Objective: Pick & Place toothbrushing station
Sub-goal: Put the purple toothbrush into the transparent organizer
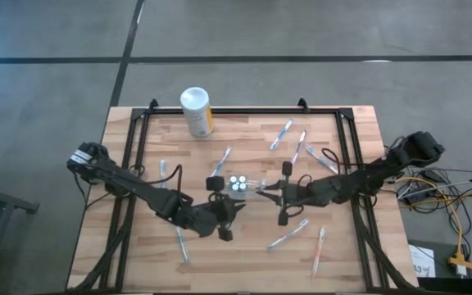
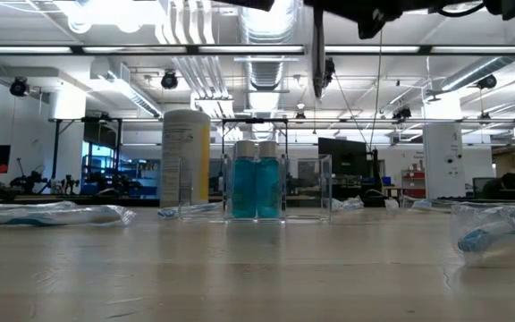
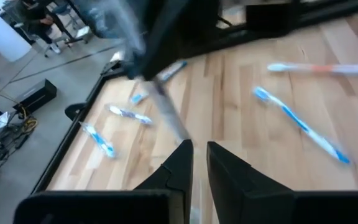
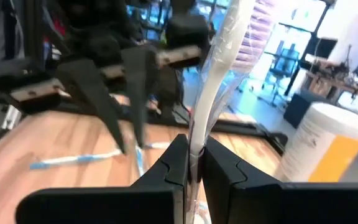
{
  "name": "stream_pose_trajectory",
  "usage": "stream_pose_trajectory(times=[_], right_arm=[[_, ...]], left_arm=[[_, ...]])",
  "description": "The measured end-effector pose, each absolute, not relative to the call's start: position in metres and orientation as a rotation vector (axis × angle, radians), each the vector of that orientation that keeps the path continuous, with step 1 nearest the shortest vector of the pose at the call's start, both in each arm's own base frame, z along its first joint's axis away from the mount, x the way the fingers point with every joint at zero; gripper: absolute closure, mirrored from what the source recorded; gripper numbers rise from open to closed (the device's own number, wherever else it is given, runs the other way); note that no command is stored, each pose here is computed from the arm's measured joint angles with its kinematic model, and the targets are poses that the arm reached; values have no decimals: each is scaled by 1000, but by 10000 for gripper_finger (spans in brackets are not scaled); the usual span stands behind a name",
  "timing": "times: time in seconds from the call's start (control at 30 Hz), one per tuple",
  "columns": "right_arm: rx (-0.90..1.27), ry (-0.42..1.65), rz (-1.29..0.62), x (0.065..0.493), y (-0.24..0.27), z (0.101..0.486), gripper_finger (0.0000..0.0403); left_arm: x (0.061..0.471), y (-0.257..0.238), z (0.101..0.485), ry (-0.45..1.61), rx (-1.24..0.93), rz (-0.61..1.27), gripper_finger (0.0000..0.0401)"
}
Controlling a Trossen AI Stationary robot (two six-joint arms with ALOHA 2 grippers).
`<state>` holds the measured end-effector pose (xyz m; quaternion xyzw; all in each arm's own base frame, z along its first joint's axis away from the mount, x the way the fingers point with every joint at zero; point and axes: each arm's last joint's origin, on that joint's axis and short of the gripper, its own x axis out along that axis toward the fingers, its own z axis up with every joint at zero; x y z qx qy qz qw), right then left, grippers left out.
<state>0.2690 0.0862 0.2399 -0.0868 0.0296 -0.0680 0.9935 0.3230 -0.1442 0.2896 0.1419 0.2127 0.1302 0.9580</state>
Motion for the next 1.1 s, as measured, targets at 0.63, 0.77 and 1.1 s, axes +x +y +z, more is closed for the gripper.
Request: stream_pose_trajectory(times=[0.63, 0.77, 1.1], right_arm=[[-17, 57, -319, 264, 26, 197, 378], [-8, 79, -318, 269, 27, 189, 378], [-13, 126, -346, 292, 25, 162, 377]], left_arm=[[268, -187, 292, 422, 313, 333, 361], [262, -188, 284, 408, 314, 378, 361], [257, -185, 277, 416, 309, 387, 362]])
